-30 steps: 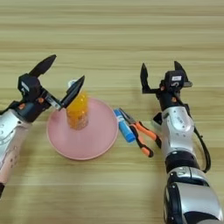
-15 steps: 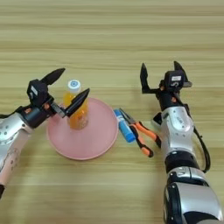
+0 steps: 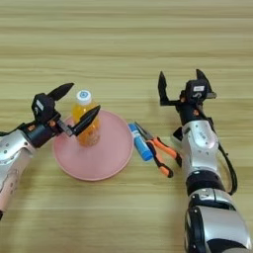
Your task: Move the objects on the table
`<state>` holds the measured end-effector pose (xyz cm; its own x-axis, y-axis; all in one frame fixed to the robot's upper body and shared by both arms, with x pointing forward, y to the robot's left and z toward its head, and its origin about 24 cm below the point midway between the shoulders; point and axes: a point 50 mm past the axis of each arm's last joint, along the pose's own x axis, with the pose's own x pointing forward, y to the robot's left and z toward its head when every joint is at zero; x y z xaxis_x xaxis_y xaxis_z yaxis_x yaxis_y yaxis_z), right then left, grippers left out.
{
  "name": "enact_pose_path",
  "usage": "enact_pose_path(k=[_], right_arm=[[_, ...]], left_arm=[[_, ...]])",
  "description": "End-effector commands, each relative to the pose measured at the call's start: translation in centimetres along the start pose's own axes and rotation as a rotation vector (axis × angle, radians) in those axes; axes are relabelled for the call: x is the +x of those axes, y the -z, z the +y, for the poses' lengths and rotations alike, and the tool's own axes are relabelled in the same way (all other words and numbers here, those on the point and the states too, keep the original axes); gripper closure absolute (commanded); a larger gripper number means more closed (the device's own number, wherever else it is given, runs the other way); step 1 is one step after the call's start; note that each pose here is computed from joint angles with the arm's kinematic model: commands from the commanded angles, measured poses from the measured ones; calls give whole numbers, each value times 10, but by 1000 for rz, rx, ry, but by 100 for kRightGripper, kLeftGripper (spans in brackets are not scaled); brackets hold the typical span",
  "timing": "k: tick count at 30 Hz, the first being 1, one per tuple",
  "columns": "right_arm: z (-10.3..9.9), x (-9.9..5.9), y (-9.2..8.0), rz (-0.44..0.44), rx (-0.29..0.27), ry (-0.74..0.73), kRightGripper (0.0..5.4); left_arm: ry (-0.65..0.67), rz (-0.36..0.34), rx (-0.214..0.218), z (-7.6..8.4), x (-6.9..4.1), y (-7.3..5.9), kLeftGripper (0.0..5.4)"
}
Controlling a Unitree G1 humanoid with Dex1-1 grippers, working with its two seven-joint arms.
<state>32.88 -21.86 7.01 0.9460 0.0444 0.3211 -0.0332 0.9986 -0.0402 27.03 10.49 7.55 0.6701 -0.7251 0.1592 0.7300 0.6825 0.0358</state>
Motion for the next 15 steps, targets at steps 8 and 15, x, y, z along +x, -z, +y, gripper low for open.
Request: enact_pose_path(k=[8,15], right_arm=[[5,6,-5,-24,0,-5,4],[5,7,-5,-24,-5,-6,0]], left_arm=[[24,128,-19,3,-5,15,0],[28,154,-26,5,-6,20,57]])
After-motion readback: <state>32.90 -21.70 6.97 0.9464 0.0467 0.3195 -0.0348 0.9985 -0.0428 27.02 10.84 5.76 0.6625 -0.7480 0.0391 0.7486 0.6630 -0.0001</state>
